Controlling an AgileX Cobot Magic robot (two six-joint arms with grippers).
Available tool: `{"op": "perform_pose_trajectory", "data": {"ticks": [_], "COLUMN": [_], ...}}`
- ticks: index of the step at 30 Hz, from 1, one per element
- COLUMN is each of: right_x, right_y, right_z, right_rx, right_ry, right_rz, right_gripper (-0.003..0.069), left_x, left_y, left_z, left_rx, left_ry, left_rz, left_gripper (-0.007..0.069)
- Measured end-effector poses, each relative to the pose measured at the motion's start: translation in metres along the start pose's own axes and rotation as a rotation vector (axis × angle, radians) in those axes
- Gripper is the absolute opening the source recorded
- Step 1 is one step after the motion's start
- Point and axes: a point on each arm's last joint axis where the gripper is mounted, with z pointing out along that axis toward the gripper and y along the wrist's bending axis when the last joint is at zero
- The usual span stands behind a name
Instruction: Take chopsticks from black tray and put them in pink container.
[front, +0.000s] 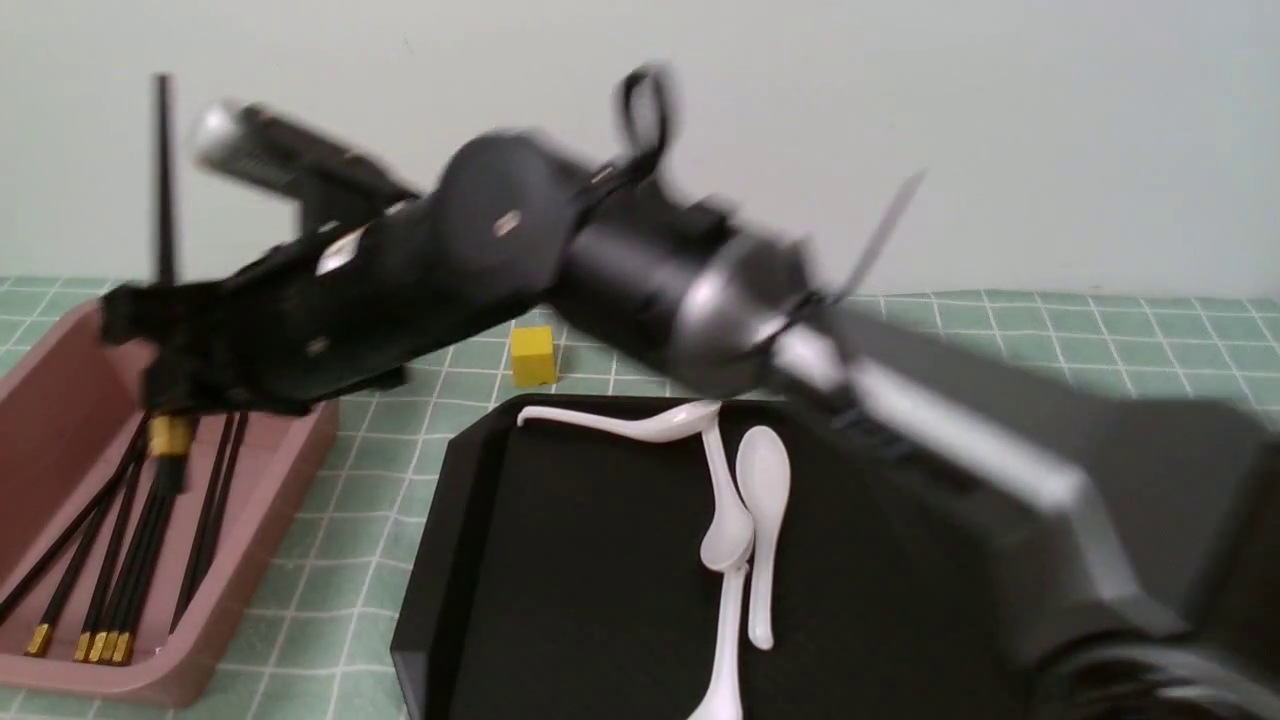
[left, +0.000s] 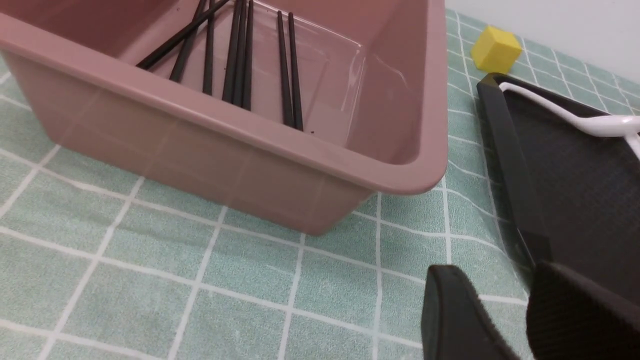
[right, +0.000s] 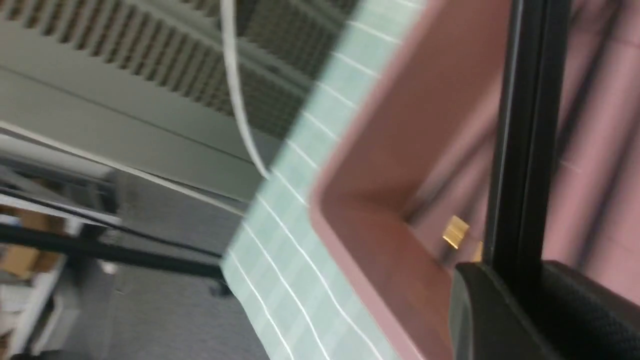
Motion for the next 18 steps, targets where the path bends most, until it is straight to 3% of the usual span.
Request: {"op": "perform_pose_trajectory", "data": {"ticks": [8, 18], "right_x": [0.019, 0.024], "right_y": [-0.031, -0.039], "right_z": [0.057, 0.055], "right_rx": [-0.040, -0.024], "right_ry": [-0.042, 0.082], "right_rz": [0.047, 0.034], "right_gripper": [0.0144, 0.0315], "left_x": [0.000, 0.000], "left_y": [0.000, 0.000], "left_z": [0.000, 0.000], "left_rx": [0.000, 0.000], "left_ry": [0.000, 0.000], "left_rz": [0.000, 0.000], "left_gripper": [0.0239, 0.0239]}}
